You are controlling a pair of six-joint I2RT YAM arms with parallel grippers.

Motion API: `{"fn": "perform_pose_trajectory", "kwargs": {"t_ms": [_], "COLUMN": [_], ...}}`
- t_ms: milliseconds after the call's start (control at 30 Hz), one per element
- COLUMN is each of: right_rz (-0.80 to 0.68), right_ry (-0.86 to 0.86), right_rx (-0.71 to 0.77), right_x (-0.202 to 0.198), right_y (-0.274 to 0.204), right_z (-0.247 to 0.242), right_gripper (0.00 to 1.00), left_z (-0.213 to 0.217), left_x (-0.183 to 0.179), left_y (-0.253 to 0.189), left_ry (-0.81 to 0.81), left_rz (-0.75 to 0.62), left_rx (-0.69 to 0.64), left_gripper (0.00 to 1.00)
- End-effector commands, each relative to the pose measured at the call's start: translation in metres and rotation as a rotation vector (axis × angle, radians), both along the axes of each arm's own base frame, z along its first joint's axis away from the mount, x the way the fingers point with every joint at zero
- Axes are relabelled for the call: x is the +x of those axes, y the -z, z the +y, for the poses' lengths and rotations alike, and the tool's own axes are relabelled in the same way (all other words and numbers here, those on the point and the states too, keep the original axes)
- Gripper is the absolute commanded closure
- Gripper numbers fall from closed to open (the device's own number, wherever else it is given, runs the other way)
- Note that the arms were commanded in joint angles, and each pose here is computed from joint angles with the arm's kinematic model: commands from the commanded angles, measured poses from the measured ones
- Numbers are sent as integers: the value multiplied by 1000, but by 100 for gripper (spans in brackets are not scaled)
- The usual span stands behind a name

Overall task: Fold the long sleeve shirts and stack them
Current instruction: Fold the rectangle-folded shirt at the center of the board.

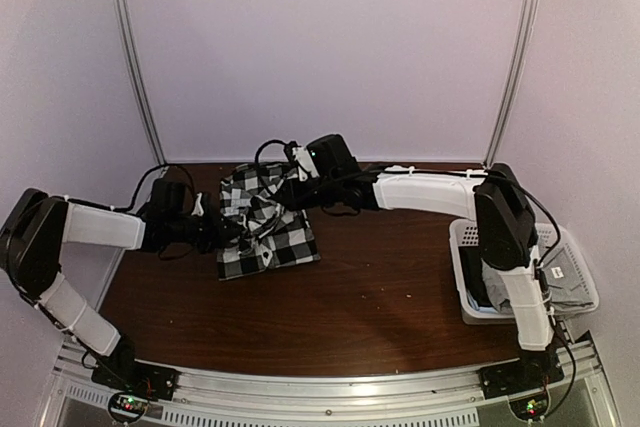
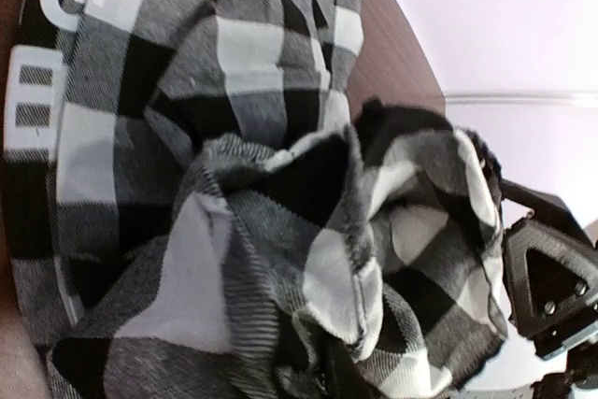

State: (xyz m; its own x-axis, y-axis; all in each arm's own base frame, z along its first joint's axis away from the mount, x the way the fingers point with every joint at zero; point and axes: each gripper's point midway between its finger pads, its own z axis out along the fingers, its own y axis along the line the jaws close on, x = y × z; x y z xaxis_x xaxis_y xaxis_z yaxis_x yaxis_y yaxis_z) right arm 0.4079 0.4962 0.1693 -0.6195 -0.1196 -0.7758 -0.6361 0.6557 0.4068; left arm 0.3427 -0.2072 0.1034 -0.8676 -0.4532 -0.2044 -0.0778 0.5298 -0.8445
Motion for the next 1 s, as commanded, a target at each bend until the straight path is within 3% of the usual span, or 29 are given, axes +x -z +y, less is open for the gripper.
{"fn": "perform_pose_trajectory", "kwargs": {"t_ms": [0, 233, 400, 800, 967], "right_rz": [34, 2, -22, -81, -62], "right_ry": [26, 59, 96, 132, 91], "right_rx": [-39, -56, -54, -28, 5], "right_x": [29, 37, 39, 34, 20], "right_y": [13, -8, -24, -59, -63], "right_z": [-5, -20, -38, -58, -57], "right_gripper": [58, 39, 29, 27, 38], "left_z": [5, 4, 15, 31, 34], "left_x": [56, 91, 107, 125, 120], "left_y": [-22, -24, -27, -42, -45], "left_ry": [-50, -49, -87, -123, -125], "left_rz": [-107, -129, -138, -165, -167], "left_rx": [-56, -66, -60, 14, 34], "left_gripper": [83, 63, 59, 44, 40]}}
